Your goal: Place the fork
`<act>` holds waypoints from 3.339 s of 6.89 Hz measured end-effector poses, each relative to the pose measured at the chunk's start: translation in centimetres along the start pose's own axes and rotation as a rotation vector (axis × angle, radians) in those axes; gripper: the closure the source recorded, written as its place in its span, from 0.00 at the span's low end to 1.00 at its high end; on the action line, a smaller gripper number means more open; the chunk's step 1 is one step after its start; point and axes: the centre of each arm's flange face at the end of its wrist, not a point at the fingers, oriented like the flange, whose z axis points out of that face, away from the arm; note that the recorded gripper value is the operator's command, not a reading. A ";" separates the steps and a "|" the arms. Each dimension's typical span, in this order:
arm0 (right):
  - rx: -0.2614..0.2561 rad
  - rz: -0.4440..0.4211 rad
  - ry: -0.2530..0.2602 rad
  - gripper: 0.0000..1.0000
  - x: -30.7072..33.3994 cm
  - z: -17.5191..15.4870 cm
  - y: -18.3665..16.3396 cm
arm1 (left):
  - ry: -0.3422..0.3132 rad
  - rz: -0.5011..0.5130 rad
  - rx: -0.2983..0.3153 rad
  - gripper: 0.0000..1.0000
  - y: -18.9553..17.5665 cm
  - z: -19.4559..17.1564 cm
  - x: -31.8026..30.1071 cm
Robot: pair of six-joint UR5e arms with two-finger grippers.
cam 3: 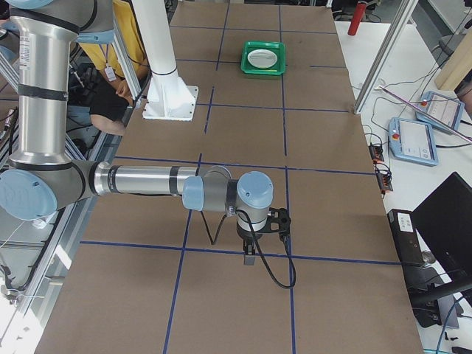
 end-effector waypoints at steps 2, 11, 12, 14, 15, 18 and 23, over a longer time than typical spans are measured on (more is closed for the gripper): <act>0.000 0.000 0.000 0.00 0.0 0.0 0.0 | -0.010 0.000 -0.003 0.00 0.1 -0.1 0.3; 0.000 0.000 0.000 0.00 0.0 0.0 0.0 | 0.037 -0.040 -0.050 0.13 -9.4 13.0 28.7; 0.000 0.000 0.000 0.00 0.0 0.0 0.0 | 0.007 -0.044 -0.068 0.14 -10.2 16.4 32.2; 0.000 0.000 0.000 0.00 0.0 0.0 0.0 | -0.003 -0.057 -0.089 0.17 -10.5 20.7 35.1; 0.000 0.000 0.000 0.00 0.0 0.0 0.0 | 0.000 -0.072 -0.095 0.18 -10.4 21.8 35.7; 0.000 0.000 0.000 0.00 0.0 0.0 0.0 | -0.004 -0.086 -0.109 0.26 -9.7 23.0 35.9; 0.000 0.001 0.000 0.00 0.0 0.0 0.0 | -0.020 -0.095 -0.147 0.49 -8.9 25.0 35.7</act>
